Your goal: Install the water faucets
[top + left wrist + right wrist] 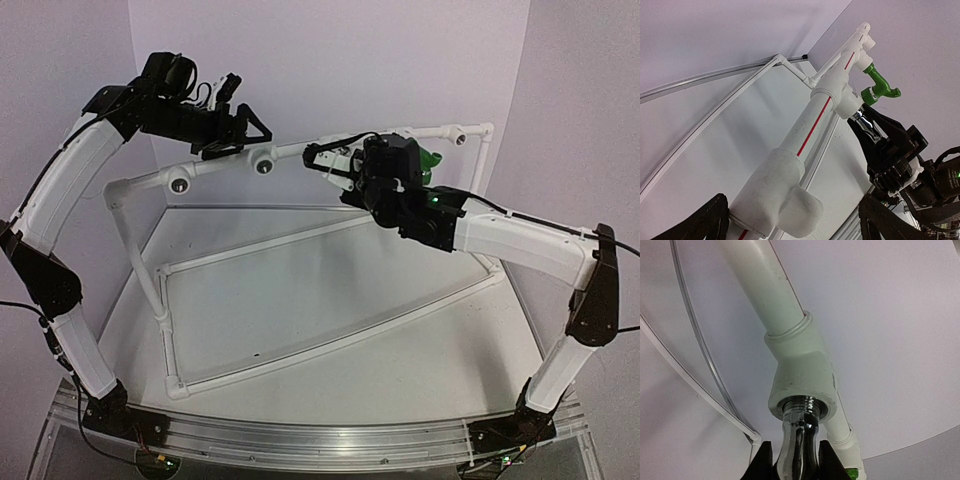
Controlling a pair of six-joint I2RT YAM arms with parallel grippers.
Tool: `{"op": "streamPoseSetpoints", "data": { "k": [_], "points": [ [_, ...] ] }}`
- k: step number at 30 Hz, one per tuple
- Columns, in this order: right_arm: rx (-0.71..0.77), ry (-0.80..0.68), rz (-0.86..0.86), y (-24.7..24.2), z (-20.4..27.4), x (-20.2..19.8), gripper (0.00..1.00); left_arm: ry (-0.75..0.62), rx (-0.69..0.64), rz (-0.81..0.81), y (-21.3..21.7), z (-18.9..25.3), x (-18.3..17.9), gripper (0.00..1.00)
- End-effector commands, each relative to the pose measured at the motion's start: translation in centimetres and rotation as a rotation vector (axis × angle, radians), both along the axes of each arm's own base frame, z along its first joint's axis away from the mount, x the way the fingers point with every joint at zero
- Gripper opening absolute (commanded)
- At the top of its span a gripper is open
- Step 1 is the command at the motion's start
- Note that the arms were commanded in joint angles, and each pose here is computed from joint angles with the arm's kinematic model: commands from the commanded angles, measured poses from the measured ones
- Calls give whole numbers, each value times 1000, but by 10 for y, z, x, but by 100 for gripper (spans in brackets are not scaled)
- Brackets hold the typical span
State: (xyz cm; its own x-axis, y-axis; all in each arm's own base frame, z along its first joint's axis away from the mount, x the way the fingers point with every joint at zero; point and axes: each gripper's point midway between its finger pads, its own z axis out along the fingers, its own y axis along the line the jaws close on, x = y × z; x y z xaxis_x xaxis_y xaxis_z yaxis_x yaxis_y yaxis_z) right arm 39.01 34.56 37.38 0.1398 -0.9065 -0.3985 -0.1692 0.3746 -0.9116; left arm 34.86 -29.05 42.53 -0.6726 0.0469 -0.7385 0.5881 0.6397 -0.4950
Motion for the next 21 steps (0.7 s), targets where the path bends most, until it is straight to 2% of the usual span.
{"op": "streamPoseSetpoints", "data": {
  "k": [1,21],
  "points": [
    [257,-32,106,20,42,-2,0,14,-33,-25,-2,9,-16,90],
    [685,125,171,28,57,-5,0,22,-30,-26,-2,6,-15,88]
  ]
}}
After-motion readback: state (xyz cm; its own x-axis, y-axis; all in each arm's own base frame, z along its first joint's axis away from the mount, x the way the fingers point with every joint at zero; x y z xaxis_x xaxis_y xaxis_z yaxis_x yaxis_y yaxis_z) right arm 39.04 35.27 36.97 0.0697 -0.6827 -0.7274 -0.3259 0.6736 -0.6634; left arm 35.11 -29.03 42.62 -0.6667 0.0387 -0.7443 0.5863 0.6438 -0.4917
